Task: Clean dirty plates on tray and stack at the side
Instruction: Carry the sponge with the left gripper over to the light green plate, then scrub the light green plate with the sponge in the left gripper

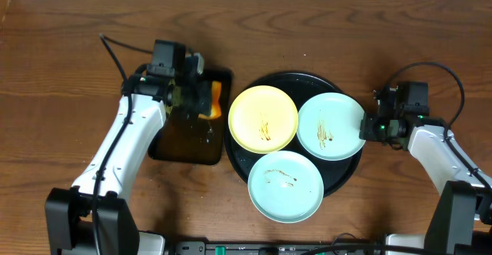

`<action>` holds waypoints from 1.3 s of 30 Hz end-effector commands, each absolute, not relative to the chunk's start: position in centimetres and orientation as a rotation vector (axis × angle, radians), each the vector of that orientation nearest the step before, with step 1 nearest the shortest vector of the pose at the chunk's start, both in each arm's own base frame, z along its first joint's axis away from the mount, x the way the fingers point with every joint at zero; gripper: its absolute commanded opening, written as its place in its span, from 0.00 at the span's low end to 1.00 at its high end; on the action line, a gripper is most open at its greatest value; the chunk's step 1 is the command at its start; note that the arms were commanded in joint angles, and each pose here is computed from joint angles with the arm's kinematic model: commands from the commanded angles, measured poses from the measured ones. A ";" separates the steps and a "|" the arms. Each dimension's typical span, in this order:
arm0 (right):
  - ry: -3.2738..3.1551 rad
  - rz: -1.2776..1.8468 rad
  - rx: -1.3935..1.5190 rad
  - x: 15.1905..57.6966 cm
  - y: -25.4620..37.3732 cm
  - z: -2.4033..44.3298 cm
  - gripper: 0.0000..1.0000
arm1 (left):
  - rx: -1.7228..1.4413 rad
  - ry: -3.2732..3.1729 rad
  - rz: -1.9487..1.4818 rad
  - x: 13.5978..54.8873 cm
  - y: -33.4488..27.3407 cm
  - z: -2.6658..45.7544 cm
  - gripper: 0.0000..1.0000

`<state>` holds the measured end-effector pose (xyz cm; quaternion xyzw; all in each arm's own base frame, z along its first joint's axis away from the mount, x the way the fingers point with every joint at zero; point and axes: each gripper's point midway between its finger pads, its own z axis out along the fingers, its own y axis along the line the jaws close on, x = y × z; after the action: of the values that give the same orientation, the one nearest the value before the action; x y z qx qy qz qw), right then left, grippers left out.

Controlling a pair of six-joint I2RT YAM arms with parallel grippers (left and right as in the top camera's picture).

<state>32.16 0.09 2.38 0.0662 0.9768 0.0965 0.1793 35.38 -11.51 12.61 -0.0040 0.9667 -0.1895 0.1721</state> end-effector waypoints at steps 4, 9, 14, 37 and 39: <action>2.767 0.250 0.203 32.3 -0.5 2.4 0.01 | 0.244 2.603 -0.663 36.5 -18.4 17.3 0.07; 2.769 0.252 0.204 32.3 -0.5 2.3 0.01 | 0.387 2.583 -0.709 36.6 -23.5 18.1 0.07; 2.770 0.255 0.203 32.2 -0.4 2.3 0.01 | 0.554 2.572 -0.756 35.6 -29.5 16.3 0.07; 2.780 0.257 0.204 32.0 -0.4 2.3 0.01 | 0.838 2.628 -0.955 27.9 -43.9 5.2 0.07; 2.780 0.256 0.204 32.0 -0.4 2.3 0.01 | 0.814 2.646 -0.891 28.5 -43.3 4.2 0.07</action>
<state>31.92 0.13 2.34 0.0668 0.9777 0.0971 0.1736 27.58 -43.25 4.71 0.2897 0.8969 -0.3159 0.1087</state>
